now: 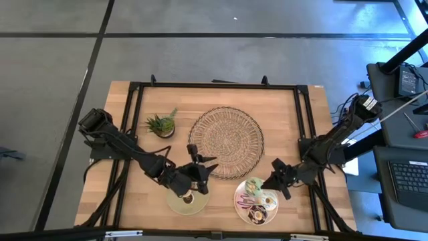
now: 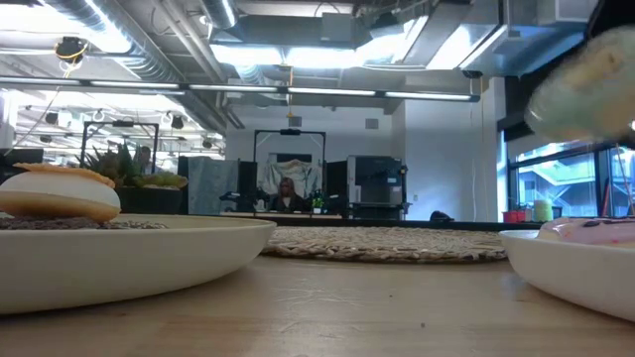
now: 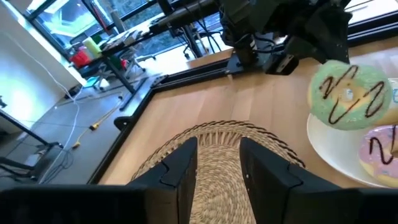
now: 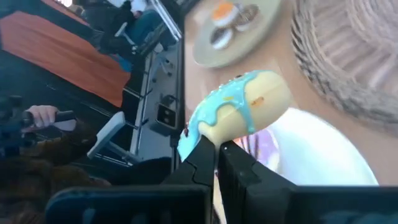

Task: Pick & Place donuts
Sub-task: Put the big light green donut on the white plate, then return to Home Position

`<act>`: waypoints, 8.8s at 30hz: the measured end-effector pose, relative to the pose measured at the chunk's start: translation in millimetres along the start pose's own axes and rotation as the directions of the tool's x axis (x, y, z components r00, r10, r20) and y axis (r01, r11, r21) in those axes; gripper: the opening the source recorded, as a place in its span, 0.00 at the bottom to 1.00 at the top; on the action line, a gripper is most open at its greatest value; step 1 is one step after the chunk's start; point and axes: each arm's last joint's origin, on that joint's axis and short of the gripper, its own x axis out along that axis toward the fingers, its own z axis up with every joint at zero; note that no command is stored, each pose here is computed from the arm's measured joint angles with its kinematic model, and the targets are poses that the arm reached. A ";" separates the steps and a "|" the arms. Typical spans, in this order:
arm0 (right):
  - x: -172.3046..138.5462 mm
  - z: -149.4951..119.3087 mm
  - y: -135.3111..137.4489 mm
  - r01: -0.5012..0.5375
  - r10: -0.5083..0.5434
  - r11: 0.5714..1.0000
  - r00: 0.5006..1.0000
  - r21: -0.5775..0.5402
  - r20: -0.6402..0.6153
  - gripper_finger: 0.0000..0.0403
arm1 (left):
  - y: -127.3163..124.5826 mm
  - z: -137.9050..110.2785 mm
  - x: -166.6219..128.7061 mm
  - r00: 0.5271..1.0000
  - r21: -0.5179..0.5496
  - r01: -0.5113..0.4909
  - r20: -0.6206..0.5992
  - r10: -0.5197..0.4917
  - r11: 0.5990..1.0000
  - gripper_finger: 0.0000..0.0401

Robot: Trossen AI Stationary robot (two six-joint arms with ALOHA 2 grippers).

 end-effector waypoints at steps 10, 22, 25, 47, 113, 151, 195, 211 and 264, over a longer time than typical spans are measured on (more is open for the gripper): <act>1.7 -13.5 -2.1 0.014 -0.014 0.999 1.000 0.030 0.006 0.03 | 4.3 -0.5 6.4 1.000 -0.008 0.009 -0.008 -0.009 1.000 0.29; 18.1 -32.7 -11.6 0.064 -0.063 0.995 0.998 0.078 -0.007 0.04 | 3.7 -0.5 6.4 1.000 -0.008 0.029 -0.008 -0.029 1.000 0.29; 21.0 -36.2 -14.7 0.078 -0.076 0.993 0.997 0.094 -0.018 0.05 | 3.7 -0.5 6.4 1.000 -0.008 0.029 -0.008 -0.029 1.000 0.29; 21.7 -41.5 -19.5 0.109 -0.093 0.983 0.990 0.145 -0.110 0.06 | 3.8 -1.2 6.5 1.000 0.002 0.029 -0.013 -0.029 1.000 0.29; -3.9 -1.8 -11.5 0.094 -0.094 0.995 0.995 0.019 -0.022 0.41 | 9.1 -10.6 16.6 0.987 -0.051 0.129 -0.092 -0.134 0.990 0.28; 78.6 12.6 52.7 0.097 -0.459 0.676 0.830 -0.730 -0.315 0.41 | 17.3 -14.1 30.5 0.951 -0.155 0.262 -0.127 -0.282 0.953 0.28; 80.6 15.3 58.0 0.317 -0.537 0.666 0.832 -0.675 -0.140 0.02 | 17.6 -17.1 30.3 0.950 -0.121 0.255 -0.154 -0.272 0.959 0.28; 96.8 -3.2 42.2 0.328 -0.588 0.652 0.788 -0.684 -0.183 0.06 | 17.0 -17.5 30.1 0.944 -0.129 0.271 -0.157 -0.289 0.954 0.28; -48.6 57.0 -3.9 -0.029 0.069 0.817 0.996 -0.576 0.049 0.45 | 103.4 -104.9 -49.0 0.876 -0.414 0.481 0.271 -0.399 0.773 0.28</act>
